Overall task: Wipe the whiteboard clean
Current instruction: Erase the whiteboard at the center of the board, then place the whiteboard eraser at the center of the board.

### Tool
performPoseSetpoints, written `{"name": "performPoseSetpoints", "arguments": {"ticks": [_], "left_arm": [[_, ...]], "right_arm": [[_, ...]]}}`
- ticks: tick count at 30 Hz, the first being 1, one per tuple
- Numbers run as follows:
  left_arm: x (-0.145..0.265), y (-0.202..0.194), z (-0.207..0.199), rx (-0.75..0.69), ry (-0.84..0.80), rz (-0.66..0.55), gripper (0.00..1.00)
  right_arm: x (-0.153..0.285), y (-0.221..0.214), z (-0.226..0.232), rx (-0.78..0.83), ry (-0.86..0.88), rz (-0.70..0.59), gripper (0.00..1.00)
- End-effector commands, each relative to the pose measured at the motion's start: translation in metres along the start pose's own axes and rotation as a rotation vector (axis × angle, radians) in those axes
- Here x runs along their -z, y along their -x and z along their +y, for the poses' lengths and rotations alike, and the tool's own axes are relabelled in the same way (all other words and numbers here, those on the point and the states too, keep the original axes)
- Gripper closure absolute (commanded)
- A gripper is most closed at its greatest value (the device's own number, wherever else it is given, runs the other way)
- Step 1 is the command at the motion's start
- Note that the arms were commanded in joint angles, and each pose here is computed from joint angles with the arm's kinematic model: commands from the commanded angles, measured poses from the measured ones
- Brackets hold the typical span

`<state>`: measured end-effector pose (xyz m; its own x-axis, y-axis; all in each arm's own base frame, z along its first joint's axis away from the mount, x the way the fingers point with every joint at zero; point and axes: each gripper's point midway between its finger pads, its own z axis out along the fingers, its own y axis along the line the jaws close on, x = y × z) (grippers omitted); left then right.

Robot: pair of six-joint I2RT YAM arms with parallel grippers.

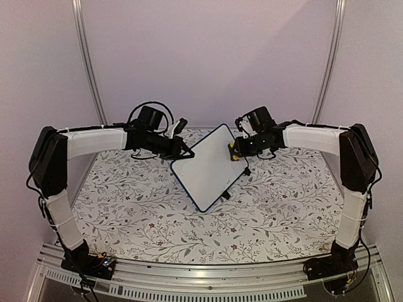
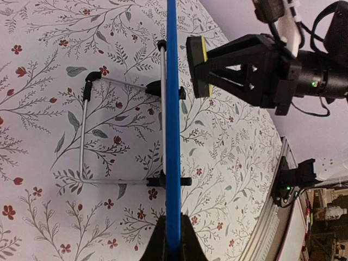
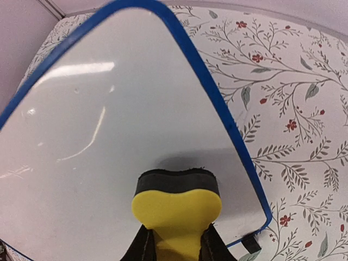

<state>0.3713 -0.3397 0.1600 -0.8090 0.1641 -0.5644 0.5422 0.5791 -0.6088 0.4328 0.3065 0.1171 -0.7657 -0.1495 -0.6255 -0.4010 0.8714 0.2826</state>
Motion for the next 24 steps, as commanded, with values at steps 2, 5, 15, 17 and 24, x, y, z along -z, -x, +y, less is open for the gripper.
{"name": "performPoseSetpoints", "arguments": {"ticks": [2,5,15,17,24], "left_arm": [[-0.002,-0.014,-0.009,-0.046,0.000,0.041,1.00],[0.000,-0.012,-0.008,-0.050,0.013,0.033,1.00],[0.001,-0.011,-0.010,-0.045,-0.001,0.028,1.00],[0.001,-0.011,-0.009,-0.044,-0.003,0.029,1.00],[0.000,-0.012,-0.008,-0.043,0.003,0.031,1.00]], "right_arm": [[0.003,0.028,-0.015,-0.044,-0.009,-0.053,0.78],[0.006,0.018,-0.036,-0.095,-0.052,-0.042,0.77],[0.021,-0.026,-0.111,-0.285,-0.179,-0.023,0.57],[0.018,-0.030,-0.120,-0.320,-0.189,-0.018,0.53],[0.000,-0.028,-0.116,-0.390,-0.108,-0.024,0.41]]}}
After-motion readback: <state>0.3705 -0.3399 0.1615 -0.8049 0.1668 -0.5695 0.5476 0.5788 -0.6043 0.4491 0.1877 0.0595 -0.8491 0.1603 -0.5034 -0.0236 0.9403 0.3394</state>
